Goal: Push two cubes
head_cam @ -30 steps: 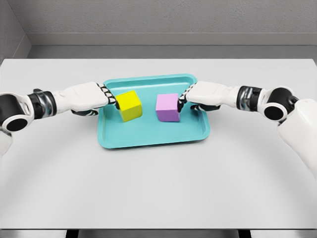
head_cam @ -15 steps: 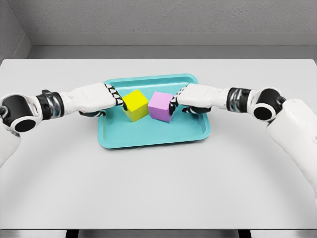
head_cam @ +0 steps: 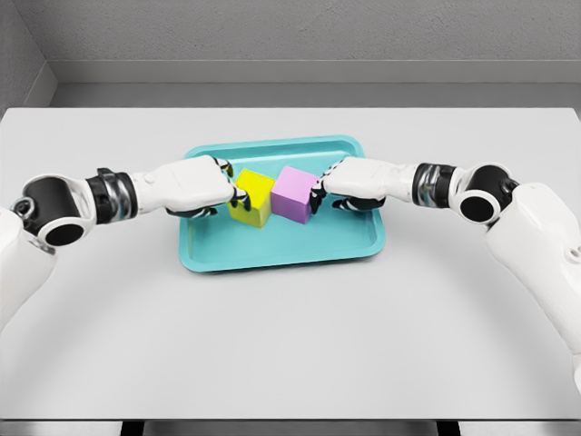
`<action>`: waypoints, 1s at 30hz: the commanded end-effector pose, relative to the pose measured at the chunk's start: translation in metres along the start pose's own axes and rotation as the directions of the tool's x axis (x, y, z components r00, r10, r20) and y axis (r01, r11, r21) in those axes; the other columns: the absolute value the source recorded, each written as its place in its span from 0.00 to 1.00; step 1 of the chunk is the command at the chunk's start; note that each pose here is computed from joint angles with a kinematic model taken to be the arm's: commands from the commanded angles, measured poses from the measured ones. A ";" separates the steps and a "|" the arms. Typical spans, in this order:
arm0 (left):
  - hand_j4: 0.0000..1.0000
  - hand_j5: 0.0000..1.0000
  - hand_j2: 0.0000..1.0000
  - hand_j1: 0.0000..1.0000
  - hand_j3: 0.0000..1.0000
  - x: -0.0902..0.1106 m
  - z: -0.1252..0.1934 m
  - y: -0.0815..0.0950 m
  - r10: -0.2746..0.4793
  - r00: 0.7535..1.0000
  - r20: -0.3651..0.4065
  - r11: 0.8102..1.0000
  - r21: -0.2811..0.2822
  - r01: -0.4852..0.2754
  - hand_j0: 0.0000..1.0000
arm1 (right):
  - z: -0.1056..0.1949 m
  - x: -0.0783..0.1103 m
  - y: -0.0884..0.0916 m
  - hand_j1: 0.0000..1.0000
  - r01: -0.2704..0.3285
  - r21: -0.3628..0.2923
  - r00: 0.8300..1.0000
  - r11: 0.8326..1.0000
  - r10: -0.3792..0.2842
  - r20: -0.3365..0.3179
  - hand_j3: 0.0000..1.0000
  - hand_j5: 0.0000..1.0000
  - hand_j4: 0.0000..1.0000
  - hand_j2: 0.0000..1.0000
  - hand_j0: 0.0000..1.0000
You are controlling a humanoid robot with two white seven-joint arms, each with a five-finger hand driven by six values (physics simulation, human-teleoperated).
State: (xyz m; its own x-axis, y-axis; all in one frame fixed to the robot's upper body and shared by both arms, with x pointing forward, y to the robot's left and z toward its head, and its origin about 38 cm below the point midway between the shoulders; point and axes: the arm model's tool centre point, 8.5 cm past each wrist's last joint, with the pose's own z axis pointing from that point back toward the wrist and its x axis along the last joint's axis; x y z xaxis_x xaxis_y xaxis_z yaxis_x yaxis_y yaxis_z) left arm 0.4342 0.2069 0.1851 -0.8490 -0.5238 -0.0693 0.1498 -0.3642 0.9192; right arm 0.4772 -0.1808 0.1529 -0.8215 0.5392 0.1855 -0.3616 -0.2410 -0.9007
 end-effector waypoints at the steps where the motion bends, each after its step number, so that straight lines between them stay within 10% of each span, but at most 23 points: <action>1: 0.63 0.63 0.63 0.63 0.63 -0.004 0.001 -0.006 -0.011 1.000 -0.010 0.999 -0.032 0.010 0.63 | 0.002 -0.001 -0.001 0.56 0.000 -0.005 1.000 1.000 0.000 -0.002 0.56 0.56 0.56 0.56 0.56; 16: 0.55 0.55 0.55 0.55 0.55 -0.015 0.009 -0.022 0.018 0.999 -0.038 0.997 -0.074 -0.021 0.55 | 0.038 -0.024 -0.051 0.57 -0.094 -0.038 0.992 0.995 0.091 -0.082 0.57 0.57 0.57 0.57 0.57; 30: 0.47 0.47 0.47 0.47 0.47 -0.004 0.030 -0.019 -0.012 1.000 -0.011 0.997 -0.081 0.011 0.47 | 0.003 -0.030 -0.052 0.57 -0.066 -0.003 0.993 0.998 0.066 -0.094 0.57 0.57 0.57 0.57 0.57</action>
State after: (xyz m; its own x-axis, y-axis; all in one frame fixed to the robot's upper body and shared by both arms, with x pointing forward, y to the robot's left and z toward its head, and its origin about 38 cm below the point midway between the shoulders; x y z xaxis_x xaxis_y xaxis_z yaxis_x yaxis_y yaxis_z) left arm 0.4228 0.2362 0.1746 -0.8408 -0.5368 -0.0698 0.1948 -0.4203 0.8862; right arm 0.5180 -0.1890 0.2017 -0.8037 0.5903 0.0747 -0.2889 -0.2774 -0.9163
